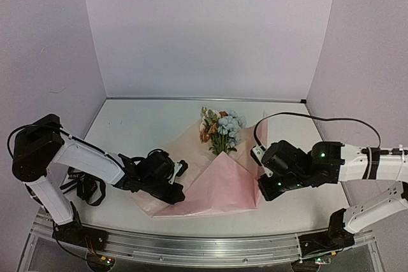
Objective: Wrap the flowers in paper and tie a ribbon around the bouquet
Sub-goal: Fold the one-fourth-folded wrapping paper at the center of the board, then press the fold line on the 2/3-folded wrapping paper.
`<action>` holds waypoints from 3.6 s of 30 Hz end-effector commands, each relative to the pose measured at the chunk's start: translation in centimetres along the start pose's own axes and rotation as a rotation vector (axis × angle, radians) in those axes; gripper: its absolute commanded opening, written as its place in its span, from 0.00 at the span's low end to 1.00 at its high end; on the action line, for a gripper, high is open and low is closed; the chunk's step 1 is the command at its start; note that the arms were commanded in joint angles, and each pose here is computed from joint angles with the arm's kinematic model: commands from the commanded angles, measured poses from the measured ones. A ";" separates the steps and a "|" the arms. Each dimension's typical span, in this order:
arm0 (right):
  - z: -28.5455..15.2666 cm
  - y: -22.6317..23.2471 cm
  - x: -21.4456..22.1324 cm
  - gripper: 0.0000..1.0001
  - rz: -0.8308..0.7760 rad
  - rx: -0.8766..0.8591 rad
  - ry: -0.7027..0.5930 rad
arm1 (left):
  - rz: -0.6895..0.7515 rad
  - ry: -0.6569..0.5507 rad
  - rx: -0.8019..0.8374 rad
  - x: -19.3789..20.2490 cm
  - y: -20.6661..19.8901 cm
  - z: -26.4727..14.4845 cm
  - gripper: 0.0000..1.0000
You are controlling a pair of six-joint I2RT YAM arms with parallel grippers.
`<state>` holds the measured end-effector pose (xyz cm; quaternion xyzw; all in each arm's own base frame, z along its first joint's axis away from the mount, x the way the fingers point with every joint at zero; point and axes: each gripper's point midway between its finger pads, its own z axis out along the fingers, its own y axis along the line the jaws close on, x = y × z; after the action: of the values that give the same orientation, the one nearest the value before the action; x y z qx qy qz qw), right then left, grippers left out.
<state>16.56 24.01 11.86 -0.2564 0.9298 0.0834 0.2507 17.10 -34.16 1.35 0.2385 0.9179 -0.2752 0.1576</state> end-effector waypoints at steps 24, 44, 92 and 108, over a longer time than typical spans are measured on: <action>10.1 10.5 -6.0 0.00 0.394 -0.449 0.152 | -0.111 -0.219 0.218 -12.4 -2.8 -7.7 0.51; 10.2 11.3 -6.1 0.00 0.406 -0.561 0.190 | -0.291 -0.053 0.482 -16.4 0.4 -3.1 0.74; 10.1 4.5 1.5 0.41 0.568 -0.408 0.224 | -0.286 -0.031 0.300 -17.9 3.9 -0.5 0.00; 11.9 4.3 3.6 0.30 0.625 -0.380 0.283 | -0.214 -0.186 0.120 -20.4 4.8 -4.8 0.26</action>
<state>16.76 30.35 1.32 -0.0265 0.9498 0.3098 0.0348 33.98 -35.72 5.51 0.1086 0.9133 -0.3796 0.0998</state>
